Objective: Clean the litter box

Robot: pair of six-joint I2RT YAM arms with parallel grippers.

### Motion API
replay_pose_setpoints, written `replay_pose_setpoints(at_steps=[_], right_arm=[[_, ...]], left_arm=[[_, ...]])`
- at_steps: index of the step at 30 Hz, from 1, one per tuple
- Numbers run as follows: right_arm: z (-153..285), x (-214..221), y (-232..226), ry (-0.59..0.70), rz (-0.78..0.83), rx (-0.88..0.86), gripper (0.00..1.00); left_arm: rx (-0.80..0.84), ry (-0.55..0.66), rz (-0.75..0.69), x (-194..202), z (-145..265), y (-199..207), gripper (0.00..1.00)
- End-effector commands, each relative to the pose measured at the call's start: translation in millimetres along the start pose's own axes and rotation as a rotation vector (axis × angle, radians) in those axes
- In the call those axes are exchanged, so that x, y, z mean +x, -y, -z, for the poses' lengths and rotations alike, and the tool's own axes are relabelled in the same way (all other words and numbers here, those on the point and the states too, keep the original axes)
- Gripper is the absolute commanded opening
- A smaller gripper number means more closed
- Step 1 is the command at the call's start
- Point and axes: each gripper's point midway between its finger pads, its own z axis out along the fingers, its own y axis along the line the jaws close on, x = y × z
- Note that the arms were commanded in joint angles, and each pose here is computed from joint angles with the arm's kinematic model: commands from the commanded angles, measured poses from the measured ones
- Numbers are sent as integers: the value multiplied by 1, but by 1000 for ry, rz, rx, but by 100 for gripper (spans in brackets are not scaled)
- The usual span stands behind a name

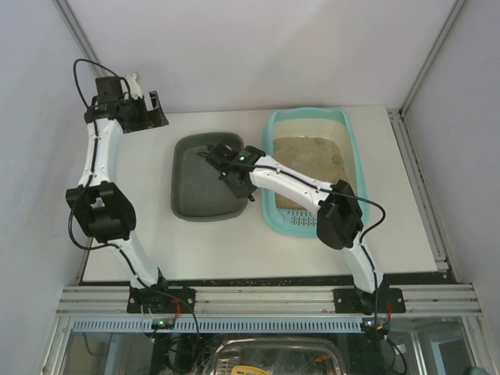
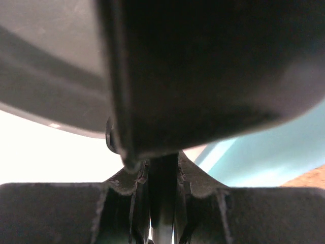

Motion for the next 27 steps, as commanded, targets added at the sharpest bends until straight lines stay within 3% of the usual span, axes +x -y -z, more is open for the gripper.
replay_pose_setpoints(at_steps=[1, 11, 20, 27], right_arm=[[14, -23, 26, 104, 101, 270, 0], [10, -24, 22, 151, 242, 383, 0], [17, -30, 28, 176, 215, 416, 0], [75, -33, 21, 217, -21, 40, 0]], left_arm=[[32, 70, 39, -12, 4, 9, 100], [72, 117, 11, -25, -11, 20, 100], [168, 106, 19, -33, -18, 53, 100], [296, 15, -70, -9, -14, 106, 100]])
